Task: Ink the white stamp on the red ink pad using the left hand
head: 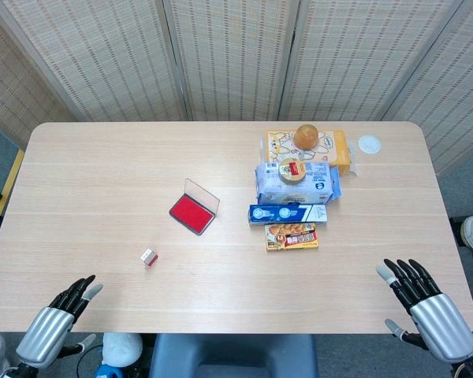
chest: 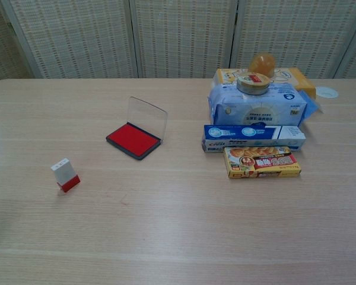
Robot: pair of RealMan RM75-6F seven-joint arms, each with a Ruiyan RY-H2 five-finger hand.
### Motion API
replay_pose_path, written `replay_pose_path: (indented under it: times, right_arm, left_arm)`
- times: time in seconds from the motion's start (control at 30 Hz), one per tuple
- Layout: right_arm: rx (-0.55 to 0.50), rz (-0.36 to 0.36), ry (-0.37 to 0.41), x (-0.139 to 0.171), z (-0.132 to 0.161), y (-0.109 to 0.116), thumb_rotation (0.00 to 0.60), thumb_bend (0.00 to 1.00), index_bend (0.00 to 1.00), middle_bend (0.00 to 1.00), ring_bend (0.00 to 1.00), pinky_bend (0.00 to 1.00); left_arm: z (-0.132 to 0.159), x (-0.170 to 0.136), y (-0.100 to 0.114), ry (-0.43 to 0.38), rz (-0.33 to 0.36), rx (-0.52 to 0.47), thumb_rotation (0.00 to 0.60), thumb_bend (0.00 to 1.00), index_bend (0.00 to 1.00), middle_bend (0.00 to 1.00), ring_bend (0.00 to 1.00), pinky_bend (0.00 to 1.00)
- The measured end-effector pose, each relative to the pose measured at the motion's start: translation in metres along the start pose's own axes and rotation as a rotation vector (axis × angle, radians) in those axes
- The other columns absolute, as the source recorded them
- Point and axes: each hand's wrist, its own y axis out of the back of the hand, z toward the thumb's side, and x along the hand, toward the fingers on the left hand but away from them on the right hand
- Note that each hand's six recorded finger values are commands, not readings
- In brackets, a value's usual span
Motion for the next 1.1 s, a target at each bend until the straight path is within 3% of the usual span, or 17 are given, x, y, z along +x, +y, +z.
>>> replay_pose_path:
  times: [0.37,0.43,0.47,0.5,0.57,0.6,0.63,0.7,0.77,1.1]
  right_arm:
    - [-0.008,-0.002,-0.006,0.002,-0.002,0.0,0.6,0.21,0.0,0.0,0.0,0.0]
    - [-0.007,0.007,-0.012,-0.001,-0.002,-0.002,0.6,0.21,0.0,0.0,0.0,0.0]
    - [-0.006,0.012,-0.014,-0.002,-0.003,-0.003,0.6,0.21,0.0,0.0,0.0,0.0]
    - [-0.003,0.019,-0.015,-0.004,-0.003,-0.004,0.6,0.21,0.0,0.0,0.0,0.0]
    - [0.004,0.025,-0.014,-0.006,-0.002,-0.006,0.6,0.21,0.0,0.0,0.0,0.0]
    - [0.005,0.026,-0.014,-0.008,-0.002,-0.006,0.6,0.21,0.0,0.0,0.0,0.0]
    - [0.005,0.026,-0.016,-0.008,-0.002,-0.006,0.6,0.21,0.0,0.0,0.0,0.0]
    - [0.004,0.029,-0.022,-0.009,-0.003,-0.007,0.6,0.21,0.0,0.0,0.0,0.0]
    - [0.003,0.032,-0.028,-0.01,-0.005,-0.007,0.6,0.21,0.0,0.0,0.0,0.0]
    - [0.007,0.052,-0.038,-0.015,-0.008,-0.009,0.6,0.22,0.0,0.0,0.0,0.0]
  left_arm:
    - [0.008,0.004,0.0,-0.038,-0.004,-0.002,0.6,0.25,0.0,0.01,0.01,0.23]
    - [0.007,0.01,0.003,-0.052,0.0,-0.005,0.6,0.25,0.0,0.21,0.17,0.25]
    - [0.006,0.015,0.005,-0.062,0.003,-0.002,0.6,0.25,0.01,0.39,0.31,0.29]
    - [0.005,0.02,0.008,-0.069,0.004,0.0,0.6,0.26,0.05,0.58,0.44,0.36]
    - [0.003,0.035,0.014,-0.087,0.006,0.004,0.6,0.25,0.16,0.85,0.63,0.53]
    - [0.003,0.042,0.017,-0.098,0.008,0.006,0.6,0.25,0.22,0.95,0.72,0.63]
    - [0.004,0.048,0.02,-0.112,0.008,0.008,0.6,0.25,0.25,0.98,0.77,0.67]
    - [0.01,0.064,0.026,-0.15,0.003,0.011,0.6,0.25,0.32,1.0,0.89,0.76]
    - [0.015,0.076,0.029,-0.181,-0.01,0.013,0.6,0.25,0.36,1.0,0.93,0.79]
    - [0.052,0.136,0.026,-0.269,-0.159,0.132,0.6,0.25,0.41,1.0,0.96,0.8]
